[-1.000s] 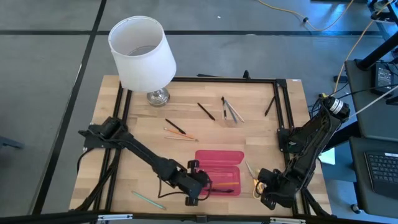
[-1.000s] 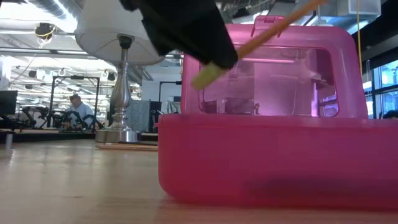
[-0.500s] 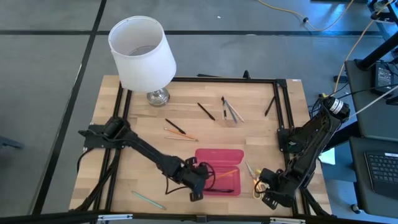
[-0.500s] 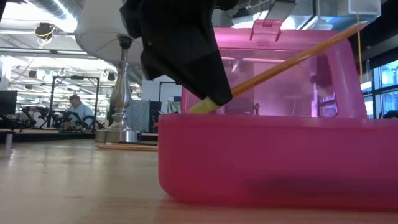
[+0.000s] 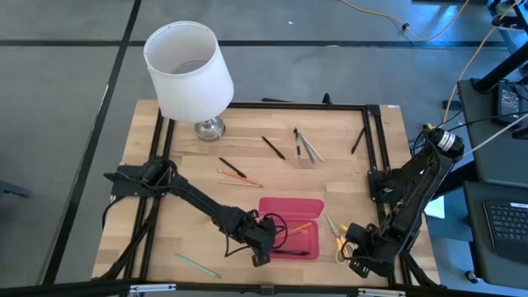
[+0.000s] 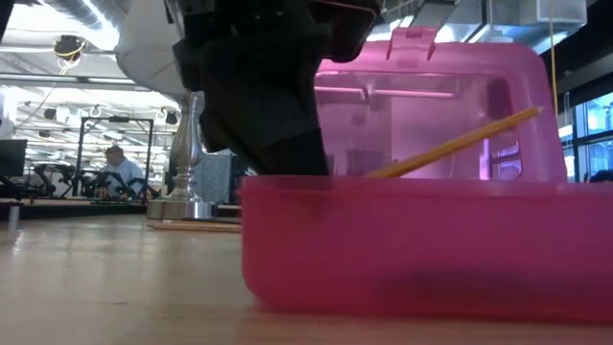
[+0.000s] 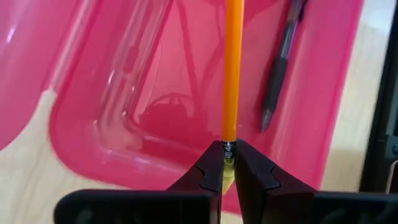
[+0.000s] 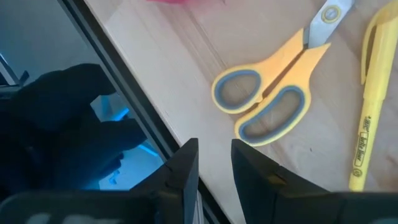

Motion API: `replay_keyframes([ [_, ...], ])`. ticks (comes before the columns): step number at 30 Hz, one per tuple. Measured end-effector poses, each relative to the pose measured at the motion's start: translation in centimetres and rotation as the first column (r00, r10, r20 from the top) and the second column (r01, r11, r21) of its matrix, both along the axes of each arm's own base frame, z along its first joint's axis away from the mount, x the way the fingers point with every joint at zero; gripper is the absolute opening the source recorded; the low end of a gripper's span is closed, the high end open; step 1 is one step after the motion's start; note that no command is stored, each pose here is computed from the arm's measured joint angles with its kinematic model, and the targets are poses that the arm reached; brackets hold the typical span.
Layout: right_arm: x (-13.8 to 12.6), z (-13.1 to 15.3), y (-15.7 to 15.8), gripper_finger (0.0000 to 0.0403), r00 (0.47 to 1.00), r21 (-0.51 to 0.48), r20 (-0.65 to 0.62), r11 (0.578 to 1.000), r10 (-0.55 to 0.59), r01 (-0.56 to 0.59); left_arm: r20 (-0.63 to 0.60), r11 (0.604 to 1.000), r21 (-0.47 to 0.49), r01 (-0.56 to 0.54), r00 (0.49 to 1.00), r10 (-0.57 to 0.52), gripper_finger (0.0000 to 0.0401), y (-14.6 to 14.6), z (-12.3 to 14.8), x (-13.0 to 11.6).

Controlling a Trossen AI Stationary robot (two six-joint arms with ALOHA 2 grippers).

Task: Pick & place school supplies into a supply box
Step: Put the yellow supply into the pink supply box

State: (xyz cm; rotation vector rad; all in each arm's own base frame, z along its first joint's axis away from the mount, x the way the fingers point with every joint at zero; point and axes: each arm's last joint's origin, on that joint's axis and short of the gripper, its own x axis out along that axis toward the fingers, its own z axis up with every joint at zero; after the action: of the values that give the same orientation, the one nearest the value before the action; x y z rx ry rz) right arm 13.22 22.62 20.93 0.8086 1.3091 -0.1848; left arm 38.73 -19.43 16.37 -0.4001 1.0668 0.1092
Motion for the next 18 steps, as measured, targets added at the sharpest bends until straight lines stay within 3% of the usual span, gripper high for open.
replay_keyframes([
  [18,-0.26,0.0,0.14,0.0099,1.0,-0.001,-0.001,1.0,0.011,-0.011,0.032,1.0,-0.016,-0.005,0.999,0.006,0.0043,-0.2,-0.13,0.38],
])
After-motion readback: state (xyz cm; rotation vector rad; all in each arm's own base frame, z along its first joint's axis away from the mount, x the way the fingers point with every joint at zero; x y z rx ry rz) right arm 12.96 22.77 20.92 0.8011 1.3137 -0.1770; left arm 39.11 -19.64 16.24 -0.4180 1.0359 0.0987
